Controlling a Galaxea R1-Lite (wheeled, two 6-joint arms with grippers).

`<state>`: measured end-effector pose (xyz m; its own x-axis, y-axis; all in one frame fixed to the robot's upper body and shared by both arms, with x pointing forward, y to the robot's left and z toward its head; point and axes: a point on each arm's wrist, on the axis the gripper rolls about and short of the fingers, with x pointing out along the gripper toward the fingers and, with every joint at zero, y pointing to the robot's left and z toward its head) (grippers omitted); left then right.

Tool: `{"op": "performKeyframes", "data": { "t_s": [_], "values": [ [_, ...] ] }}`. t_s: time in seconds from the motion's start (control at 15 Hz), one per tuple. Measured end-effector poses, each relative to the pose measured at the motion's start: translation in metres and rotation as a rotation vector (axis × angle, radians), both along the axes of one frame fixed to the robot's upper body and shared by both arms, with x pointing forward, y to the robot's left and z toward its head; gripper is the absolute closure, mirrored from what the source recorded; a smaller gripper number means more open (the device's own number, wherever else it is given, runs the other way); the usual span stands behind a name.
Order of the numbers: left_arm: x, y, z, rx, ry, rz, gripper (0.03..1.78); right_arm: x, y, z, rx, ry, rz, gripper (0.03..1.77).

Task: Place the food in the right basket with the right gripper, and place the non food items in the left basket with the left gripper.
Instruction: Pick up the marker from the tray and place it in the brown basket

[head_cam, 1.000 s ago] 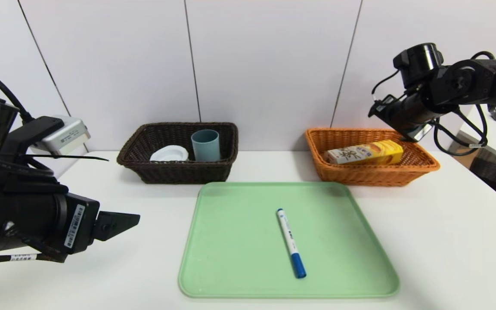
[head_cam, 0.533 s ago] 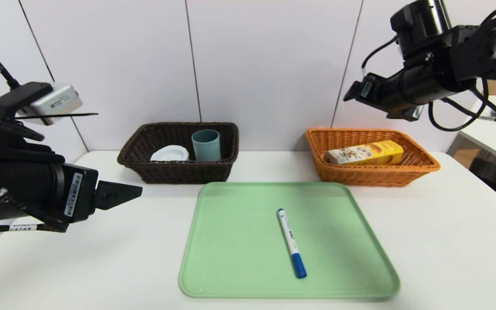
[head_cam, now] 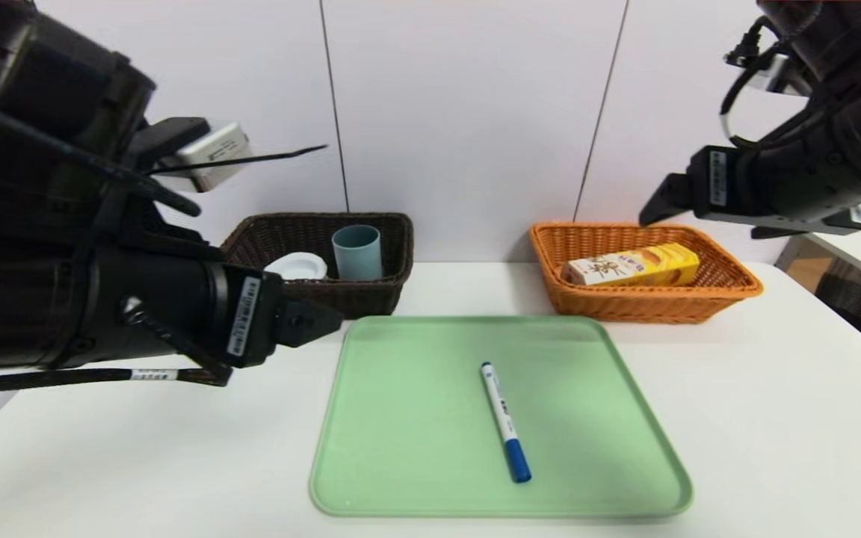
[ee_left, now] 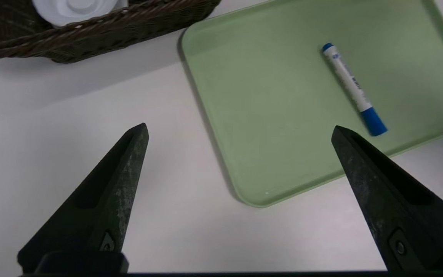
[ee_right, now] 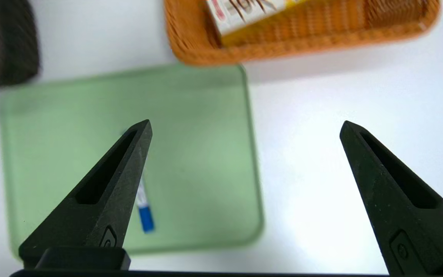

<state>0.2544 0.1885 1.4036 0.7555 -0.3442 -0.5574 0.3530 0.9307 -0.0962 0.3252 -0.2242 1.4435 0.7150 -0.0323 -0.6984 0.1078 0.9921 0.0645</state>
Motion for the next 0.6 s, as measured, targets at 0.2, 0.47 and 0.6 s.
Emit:
{"op": "performKeyframes", "data": {
  "t_s": [0.2,0.47,0.6],
  "values": [
    [0.007,-0.039,0.000,-0.043,0.081,-0.023,0.12,-0.038,-0.027,-0.001,-0.101,0.168,-0.007,0.11],
    [0.018,-0.083,-0.006,-0.001,0.099,-0.068,0.12,-0.086,-0.062,-0.003,-0.219,0.274,0.031,0.11],
    [0.017,-0.101,-0.008,0.021,0.111,-0.093,0.12,-0.109,-0.080,-0.005,-0.247,0.283,0.024,0.11]
  ]
}}
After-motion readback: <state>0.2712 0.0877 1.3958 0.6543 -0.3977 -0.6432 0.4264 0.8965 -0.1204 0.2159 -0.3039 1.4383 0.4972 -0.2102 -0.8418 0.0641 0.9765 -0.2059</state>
